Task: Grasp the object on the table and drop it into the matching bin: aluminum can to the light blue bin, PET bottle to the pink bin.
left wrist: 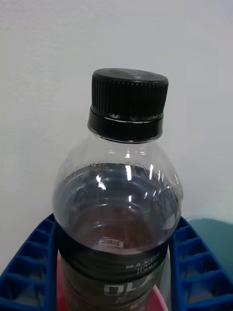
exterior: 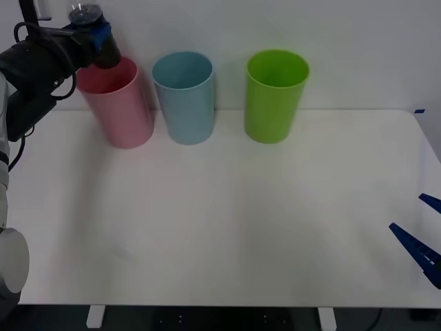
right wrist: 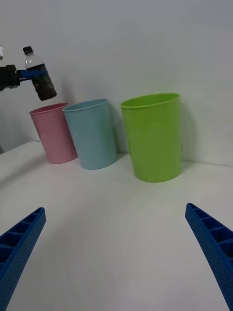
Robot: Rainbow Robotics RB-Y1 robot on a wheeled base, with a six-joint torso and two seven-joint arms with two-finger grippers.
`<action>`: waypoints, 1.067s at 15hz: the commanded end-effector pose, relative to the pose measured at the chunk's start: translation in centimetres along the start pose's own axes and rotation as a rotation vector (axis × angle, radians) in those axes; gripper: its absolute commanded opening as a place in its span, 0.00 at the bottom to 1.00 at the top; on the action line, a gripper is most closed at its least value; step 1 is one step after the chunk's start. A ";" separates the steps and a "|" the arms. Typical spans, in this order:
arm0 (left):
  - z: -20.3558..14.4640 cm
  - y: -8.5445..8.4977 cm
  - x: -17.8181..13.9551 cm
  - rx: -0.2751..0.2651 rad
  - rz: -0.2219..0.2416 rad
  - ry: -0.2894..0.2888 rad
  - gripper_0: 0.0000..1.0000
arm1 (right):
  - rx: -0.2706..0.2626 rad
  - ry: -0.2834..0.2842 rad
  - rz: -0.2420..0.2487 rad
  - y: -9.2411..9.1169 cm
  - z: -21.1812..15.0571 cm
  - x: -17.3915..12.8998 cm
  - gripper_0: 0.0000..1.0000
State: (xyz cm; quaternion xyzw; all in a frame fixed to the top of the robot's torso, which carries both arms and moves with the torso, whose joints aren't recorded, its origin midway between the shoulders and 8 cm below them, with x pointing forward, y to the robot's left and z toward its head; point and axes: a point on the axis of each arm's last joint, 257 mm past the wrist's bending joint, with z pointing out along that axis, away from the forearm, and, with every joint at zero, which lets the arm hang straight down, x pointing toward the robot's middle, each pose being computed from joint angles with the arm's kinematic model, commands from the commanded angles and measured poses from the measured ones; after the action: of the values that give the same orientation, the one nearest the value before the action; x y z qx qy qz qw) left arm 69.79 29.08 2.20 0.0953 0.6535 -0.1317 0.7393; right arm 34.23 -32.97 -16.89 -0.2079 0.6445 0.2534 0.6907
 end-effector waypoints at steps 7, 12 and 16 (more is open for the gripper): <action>-0.6 -0.7 0.0 0.046 -0.071 -0.016 1.00 | 0.000 0.000 0.000 0.0 0.0 0.0 1.00; -2.5 -1.0 0.2 0.119 -0.184 -0.043 1.00 | 0.000 0.000 0.000 0.0 0.0 0.0 1.00; -5.3 -1.1 0.8 0.155 -0.227 -0.062 1.00 | 0.000 0.000 0.000 0.0 0.0 0.0 1.00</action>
State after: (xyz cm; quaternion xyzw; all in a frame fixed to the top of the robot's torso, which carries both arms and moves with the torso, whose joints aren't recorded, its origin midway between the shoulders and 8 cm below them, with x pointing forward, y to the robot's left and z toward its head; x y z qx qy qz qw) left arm 65.14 29.61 1.08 0.0729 0.6258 -0.2624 0.7309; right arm 34.23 -32.97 -16.89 -0.2079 0.6446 0.2535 0.6907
